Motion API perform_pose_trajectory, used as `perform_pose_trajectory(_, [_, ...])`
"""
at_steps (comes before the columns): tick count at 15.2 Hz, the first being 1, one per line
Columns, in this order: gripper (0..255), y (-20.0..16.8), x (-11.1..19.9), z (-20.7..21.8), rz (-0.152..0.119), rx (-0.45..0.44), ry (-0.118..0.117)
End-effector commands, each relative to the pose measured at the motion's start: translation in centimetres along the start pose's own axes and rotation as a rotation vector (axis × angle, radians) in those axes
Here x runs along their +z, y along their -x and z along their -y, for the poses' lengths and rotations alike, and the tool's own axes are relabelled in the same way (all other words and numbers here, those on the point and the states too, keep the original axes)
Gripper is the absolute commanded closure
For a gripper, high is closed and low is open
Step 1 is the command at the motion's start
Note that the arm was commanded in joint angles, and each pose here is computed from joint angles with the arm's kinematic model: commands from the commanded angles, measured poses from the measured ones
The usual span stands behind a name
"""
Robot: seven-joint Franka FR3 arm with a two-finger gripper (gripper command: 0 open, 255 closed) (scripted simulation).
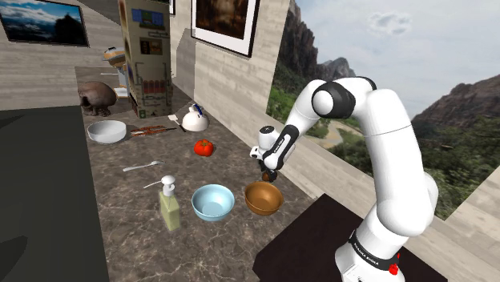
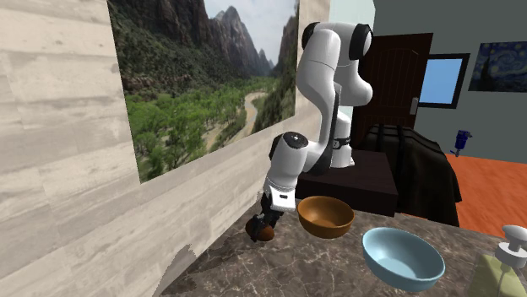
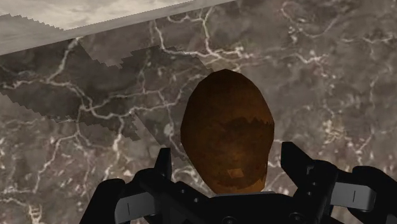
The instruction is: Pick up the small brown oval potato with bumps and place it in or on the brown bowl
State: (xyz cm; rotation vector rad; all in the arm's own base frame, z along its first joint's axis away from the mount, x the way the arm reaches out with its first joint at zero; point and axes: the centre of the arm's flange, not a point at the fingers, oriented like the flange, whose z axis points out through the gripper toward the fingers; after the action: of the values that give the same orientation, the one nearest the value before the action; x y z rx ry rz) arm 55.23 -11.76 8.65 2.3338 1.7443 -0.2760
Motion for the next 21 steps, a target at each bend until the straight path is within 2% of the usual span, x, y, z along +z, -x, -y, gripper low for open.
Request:
perform_pose_trajectory(1, [0,0.0,0.0,0.0,0.000,0.000,0.000])
perform_pose_trajectory(2, [255,0.0,0.0,0.0,0.000,0.000,0.000])
perform_pose_trajectory(11, [255,0.0,0.0,0.0,0.000,0.000,0.000])
perform_pose_trajectory(21, [255,1.5,-5.1,-0.3,0.000,0.000,0.000])
